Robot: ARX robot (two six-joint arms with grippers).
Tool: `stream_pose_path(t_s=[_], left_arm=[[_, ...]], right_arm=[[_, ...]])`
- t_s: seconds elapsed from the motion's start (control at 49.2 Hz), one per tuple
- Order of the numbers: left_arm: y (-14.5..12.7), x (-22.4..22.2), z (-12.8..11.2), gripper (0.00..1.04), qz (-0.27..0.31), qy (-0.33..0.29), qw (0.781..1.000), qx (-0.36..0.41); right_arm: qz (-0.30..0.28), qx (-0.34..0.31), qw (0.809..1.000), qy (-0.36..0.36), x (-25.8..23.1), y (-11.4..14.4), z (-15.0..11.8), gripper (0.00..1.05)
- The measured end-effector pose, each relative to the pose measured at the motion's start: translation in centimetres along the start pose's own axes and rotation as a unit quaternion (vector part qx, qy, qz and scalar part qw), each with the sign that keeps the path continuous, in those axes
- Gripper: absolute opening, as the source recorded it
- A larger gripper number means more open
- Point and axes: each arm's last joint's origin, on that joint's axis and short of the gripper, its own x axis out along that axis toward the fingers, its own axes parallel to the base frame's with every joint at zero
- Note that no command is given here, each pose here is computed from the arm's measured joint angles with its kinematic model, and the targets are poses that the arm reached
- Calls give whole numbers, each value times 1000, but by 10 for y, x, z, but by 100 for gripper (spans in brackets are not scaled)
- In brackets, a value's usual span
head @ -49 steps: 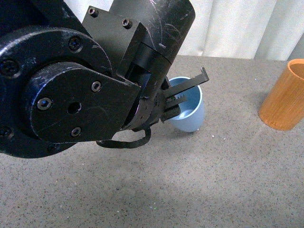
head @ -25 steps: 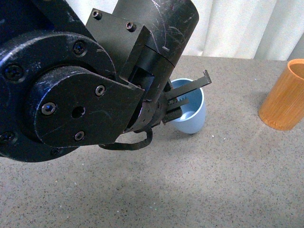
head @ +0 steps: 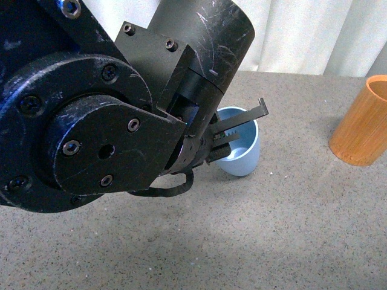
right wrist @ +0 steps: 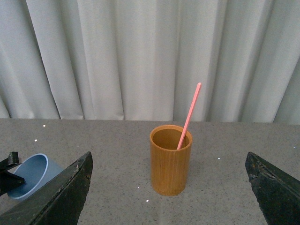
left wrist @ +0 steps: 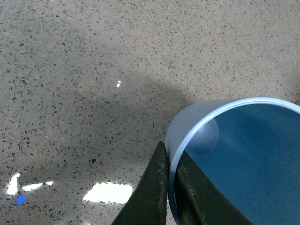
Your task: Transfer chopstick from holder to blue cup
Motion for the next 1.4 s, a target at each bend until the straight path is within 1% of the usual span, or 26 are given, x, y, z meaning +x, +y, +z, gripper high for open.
stream_pose_path(t_s=[0.183, 0.203, 0.305, 0.468, 0.549, 0.569, 0.692, 0.712, 0.732, 0.793, 1.403], left_arm=[[0, 0, 0, 5, 0, 1, 1000, 1], [0, 0, 0, 10, 0, 1, 1000, 1], [-1, 0, 0, 28, 1, 0, 1000, 2], [-2, 0, 0, 49, 1, -2, 1000, 3], [-2, 0, 0, 64, 1, -2, 1000, 4], [-3, 0, 0, 69, 0, -2, 1000, 4], [-5, 0, 2, 92, -3, -4, 1000, 5], [-6, 0, 2, 98, -4, -5, 1000, 5], [-7, 0, 3, 100, -5, -5, 1000, 5], [-9, -1, 4, 97, -7, -7, 1000, 5], [-12, -3, 9, 98, -8, -10, 1000, 8]], right_arm=[[0, 0, 1000, 0, 0, 0, 0, 95], [0, 0, 1000, 0, 0, 0, 0, 95], [0, 0, 1000, 0, 0, 0, 0, 95], [0, 0, 1000, 0, 0, 0, 0, 95], [0, 0, 1000, 0, 0, 0, 0, 95], [0, 0, 1000, 0, 0, 0, 0, 95], [0, 0, 1000, 0, 0, 0, 0, 95], [0, 0, 1000, 0, 0, 0, 0, 95], [0, 0, 1000, 0, 0, 0, 0, 95], [0, 0, 1000, 0, 0, 0, 0, 95], [0, 0, 1000, 0, 0, 0, 0, 95]])
